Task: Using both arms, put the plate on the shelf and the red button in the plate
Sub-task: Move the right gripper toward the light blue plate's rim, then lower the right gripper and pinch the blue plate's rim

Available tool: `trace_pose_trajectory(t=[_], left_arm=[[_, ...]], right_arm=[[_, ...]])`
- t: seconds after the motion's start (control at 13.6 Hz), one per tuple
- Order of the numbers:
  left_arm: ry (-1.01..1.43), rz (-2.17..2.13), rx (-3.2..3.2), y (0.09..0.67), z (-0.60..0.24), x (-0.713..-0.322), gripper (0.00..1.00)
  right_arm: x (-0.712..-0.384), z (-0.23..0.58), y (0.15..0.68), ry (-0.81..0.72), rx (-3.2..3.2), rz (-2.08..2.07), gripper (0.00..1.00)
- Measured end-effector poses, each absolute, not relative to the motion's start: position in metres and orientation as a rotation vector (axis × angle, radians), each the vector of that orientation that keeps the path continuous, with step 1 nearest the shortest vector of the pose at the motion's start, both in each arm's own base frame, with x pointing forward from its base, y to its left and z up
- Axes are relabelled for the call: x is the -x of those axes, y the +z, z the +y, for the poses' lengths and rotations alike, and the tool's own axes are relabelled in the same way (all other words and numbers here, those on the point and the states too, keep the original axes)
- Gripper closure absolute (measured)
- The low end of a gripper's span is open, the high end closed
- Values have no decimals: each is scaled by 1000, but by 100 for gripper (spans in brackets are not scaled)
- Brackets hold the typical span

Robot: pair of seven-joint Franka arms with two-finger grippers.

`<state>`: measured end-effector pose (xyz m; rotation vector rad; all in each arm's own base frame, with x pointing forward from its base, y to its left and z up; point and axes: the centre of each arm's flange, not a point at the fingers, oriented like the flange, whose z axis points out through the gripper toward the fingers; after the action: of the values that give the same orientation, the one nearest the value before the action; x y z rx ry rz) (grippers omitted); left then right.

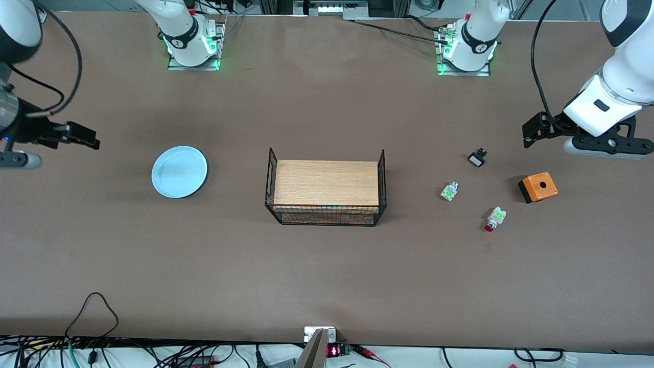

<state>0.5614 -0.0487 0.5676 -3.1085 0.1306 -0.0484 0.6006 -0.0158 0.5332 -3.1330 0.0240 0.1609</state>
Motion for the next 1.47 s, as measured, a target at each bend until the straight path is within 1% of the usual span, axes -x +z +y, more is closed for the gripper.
trace_pose_trajectory(t=[0.22, 0.44, 0.51, 0.66, 0.81, 1.03, 1.47], left_arm=[[-49, 131, 3109, 568, -49, -561, 0], [-48, 130, 3109, 568, -49, -561, 0], [-48, 130, 3109, 568, -49, -561, 0], [-48, 129, 3109, 568, -48, -561, 0], [-48, 126, 3109, 568, -47, -562, 0], [-48, 125, 3109, 568, -47, -562, 0], [-48, 123, 3109, 568, -46, -562, 0]], right_arm=[[-617, -16, 490, 222, 3133, 27, 0], [-628, -18, 445, 319, 3129, 32, 0], [-633, -19, 429, 330, 3129, 35, 0], [-638, -21, 390, 297, 3144, 32, 0], [-629, -25, 345, 258, 3154, 35, 0], [-602, -45, 286, 222, 3155, 27, 0], [-554, -52, 221, 242, 3147, -40, 0]])
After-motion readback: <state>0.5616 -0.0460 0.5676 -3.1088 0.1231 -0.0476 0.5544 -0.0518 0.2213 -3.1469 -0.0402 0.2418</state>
